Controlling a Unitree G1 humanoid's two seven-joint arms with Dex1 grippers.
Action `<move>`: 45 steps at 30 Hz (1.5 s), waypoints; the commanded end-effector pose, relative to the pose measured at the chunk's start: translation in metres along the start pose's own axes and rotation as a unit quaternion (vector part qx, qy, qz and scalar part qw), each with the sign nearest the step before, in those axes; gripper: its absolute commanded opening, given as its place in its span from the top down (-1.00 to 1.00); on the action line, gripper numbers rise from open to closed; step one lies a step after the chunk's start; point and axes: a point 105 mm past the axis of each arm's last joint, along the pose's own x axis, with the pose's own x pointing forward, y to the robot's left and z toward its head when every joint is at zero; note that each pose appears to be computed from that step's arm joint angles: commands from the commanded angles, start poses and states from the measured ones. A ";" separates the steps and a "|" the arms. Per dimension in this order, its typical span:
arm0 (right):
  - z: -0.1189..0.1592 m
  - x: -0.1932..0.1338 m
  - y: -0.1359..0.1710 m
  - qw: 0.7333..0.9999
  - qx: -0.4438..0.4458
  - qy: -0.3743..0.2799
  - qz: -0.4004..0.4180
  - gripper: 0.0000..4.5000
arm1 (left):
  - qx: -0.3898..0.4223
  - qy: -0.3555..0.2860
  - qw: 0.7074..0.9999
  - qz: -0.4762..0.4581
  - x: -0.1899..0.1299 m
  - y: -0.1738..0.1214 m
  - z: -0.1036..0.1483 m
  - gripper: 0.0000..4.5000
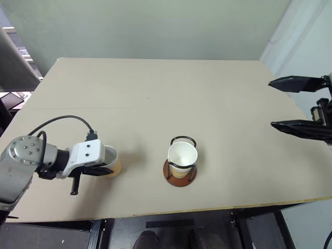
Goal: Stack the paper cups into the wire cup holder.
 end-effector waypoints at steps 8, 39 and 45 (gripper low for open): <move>0.005 -0.006 0.002 1.000 -0.019 0.015 -0.004 -1.00 | 0.029 -0.136 0.990 -0.023 -0.024 0.002 0.057 0.98; 0.009 -0.014 0.018 0.996 -0.038 0.044 -0.068 -1.00 | 0.267 -0.309 0.895 -0.180 -0.003 0.018 0.195 0.98; 0.010 -0.013 0.020 0.995 -0.041 0.046 -0.073 -1.00 | 0.286 -0.303 0.883 -0.217 0.004 0.005 0.198 0.98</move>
